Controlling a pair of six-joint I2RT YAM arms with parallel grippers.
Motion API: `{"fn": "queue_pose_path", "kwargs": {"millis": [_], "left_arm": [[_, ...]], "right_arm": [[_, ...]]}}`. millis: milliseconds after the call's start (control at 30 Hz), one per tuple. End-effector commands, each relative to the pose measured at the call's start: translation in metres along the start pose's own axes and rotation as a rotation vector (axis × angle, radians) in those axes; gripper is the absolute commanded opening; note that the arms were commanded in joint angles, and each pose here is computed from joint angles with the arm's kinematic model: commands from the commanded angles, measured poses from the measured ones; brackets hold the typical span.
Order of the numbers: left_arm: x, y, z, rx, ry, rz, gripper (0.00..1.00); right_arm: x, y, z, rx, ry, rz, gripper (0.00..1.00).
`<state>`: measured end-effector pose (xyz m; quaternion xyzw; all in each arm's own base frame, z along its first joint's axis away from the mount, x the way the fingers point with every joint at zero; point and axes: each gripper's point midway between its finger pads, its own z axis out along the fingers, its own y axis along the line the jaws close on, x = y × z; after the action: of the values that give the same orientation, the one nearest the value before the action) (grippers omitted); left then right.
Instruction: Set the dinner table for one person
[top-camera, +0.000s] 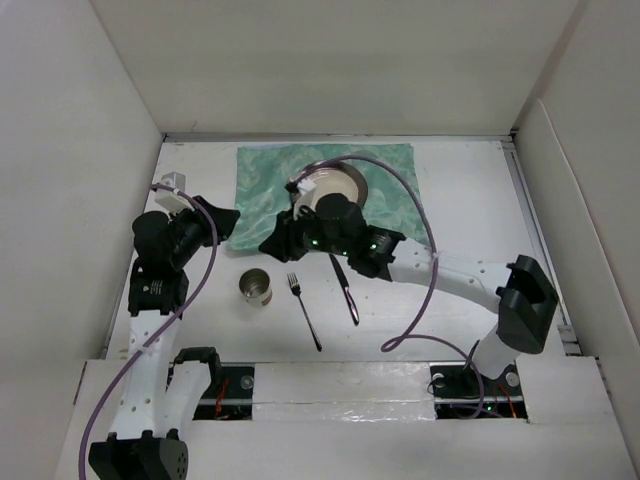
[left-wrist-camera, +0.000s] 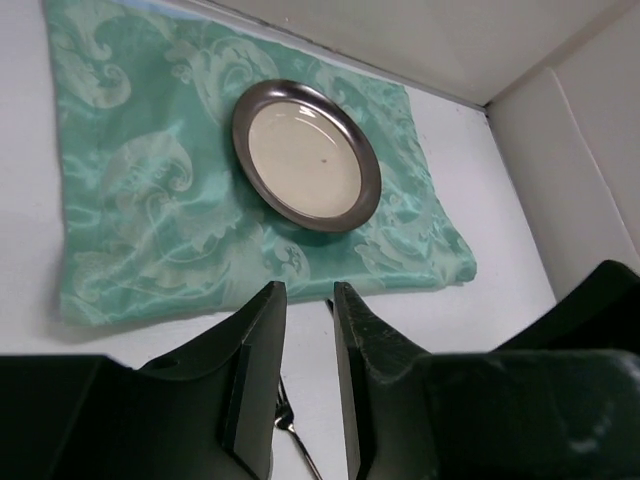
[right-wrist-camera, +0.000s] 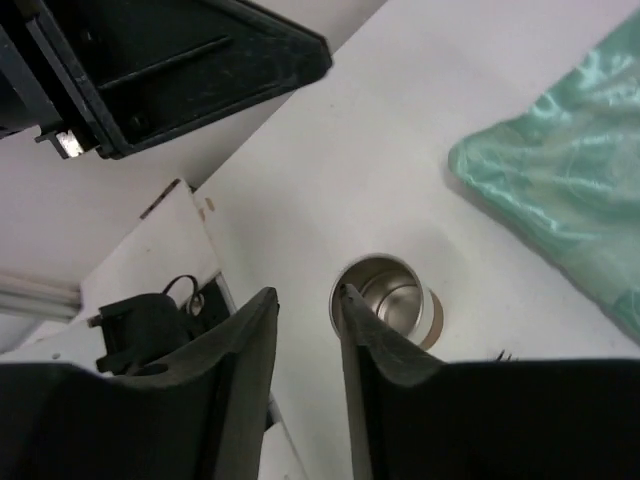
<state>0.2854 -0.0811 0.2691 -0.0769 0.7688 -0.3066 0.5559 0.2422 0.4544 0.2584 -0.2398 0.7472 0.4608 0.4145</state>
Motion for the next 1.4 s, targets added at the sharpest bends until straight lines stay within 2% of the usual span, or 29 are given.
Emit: {"fn": "queue_pose_path", "kwargs": {"millis": [0,133,433,500,533,567,633,667,733,767,800,833,867,900,933,967,1033,1067,1133,1167,1267,1300,1367], "left_arm": [[-0.034,-0.013,-0.011,-0.006,-0.108,0.07,0.24],[-0.038,-0.013,-0.014,-0.019,-0.12,0.077,0.25],[-0.041,-0.011,-0.013,-0.035,-0.125,0.069,0.28],[-0.039,-0.013,-0.014,-0.021,-0.121,0.07,0.28],[-0.038,-0.011,-0.013,-0.024,-0.118,0.068,0.28],[-0.038,-0.011,-0.013,-0.025,-0.12,0.068,0.28],[-0.037,-0.011,-0.012,-0.024,-0.115,0.065,0.28],[-0.035,-0.011,-0.012,-0.018,-0.11,0.065,0.28],[-0.035,-0.012,-0.011,-0.011,-0.11,0.063,0.29],[-0.031,-0.011,-0.009,-0.007,-0.096,0.06,0.32],[-0.028,-0.01,-0.007,0.0,-0.082,0.053,0.34],[-0.027,-0.012,-0.006,0.013,-0.081,0.055,0.35],[-0.021,-0.013,-0.006,0.032,-0.064,0.051,0.36],[-0.02,-0.014,-0.005,0.038,-0.064,0.048,0.4],[-0.02,-0.014,-0.005,0.038,-0.064,0.048,0.4],[-0.02,-0.013,-0.005,0.034,-0.06,0.047,0.4],[-0.018,-0.014,-0.004,0.046,-0.053,0.046,0.4],[-0.016,-0.016,-0.004,0.059,-0.046,0.045,0.4],[-0.017,-0.017,-0.004,0.062,-0.05,0.046,0.4],[-0.016,-0.016,-0.004,0.059,-0.045,0.044,0.4],[-0.015,-0.017,-0.004,0.069,-0.044,0.044,0.4],[-0.014,-0.016,-0.004,0.066,-0.042,0.042,0.4],[-0.014,-0.016,-0.003,0.065,-0.037,0.042,0.4]], "right_arm": [[0.043,-0.055,0.02,0.244,0.153,-0.13,0.43],[0.064,-0.033,0.043,0.244,0.238,-0.207,0.46],[0.103,-0.058,0.06,0.355,0.298,-0.229,0.45],[0.109,-0.056,0.065,0.333,0.311,-0.224,0.36],[0.114,-0.057,0.068,0.334,0.323,-0.215,0.07],[0.113,-0.059,0.068,0.347,0.318,-0.207,0.0],[0.096,-0.053,0.068,0.347,0.26,-0.203,0.0],[0.074,-0.045,0.063,0.344,0.203,-0.206,0.0],[0.027,-0.058,0.054,0.377,0.119,-0.193,0.0],[0.001,-0.062,0.043,0.39,0.071,-0.183,0.0],[-0.018,-0.074,0.037,0.41,0.035,-0.176,0.0],[-0.048,-0.111,0.023,0.47,-0.013,-0.151,0.0],[-0.064,-0.126,0.014,0.478,-0.034,-0.132,0.0],[-0.092,-0.167,-0.01,0.555,-0.078,-0.11,0.0],[-0.095,-0.166,-0.011,0.554,-0.084,-0.11,0.0],[-0.116,-0.209,-0.035,0.639,-0.12,-0.079,0.0],[-0.13,-0.251,-0.055,0.695,-0.139,-0.05,0.0],[-0.153,-0.288,-0.082,0.76,-0.188,-0.021,0.0],[-0.147,-0.332,-0.092,0.801,-0.146,0.036,0.0],[-0.168,-0.357,-0.114,0.841,-0.19,0.056,0.0],[-0.166,-0.408,-0.127,0.91,-0.186,0.12,0.0],[-0.181,-0.422,-0.143,0.935,-0.211,0.137,0.0],[-0.169,-0.453,-0.14,0.962,-0.175,0.171,0.0]]}}
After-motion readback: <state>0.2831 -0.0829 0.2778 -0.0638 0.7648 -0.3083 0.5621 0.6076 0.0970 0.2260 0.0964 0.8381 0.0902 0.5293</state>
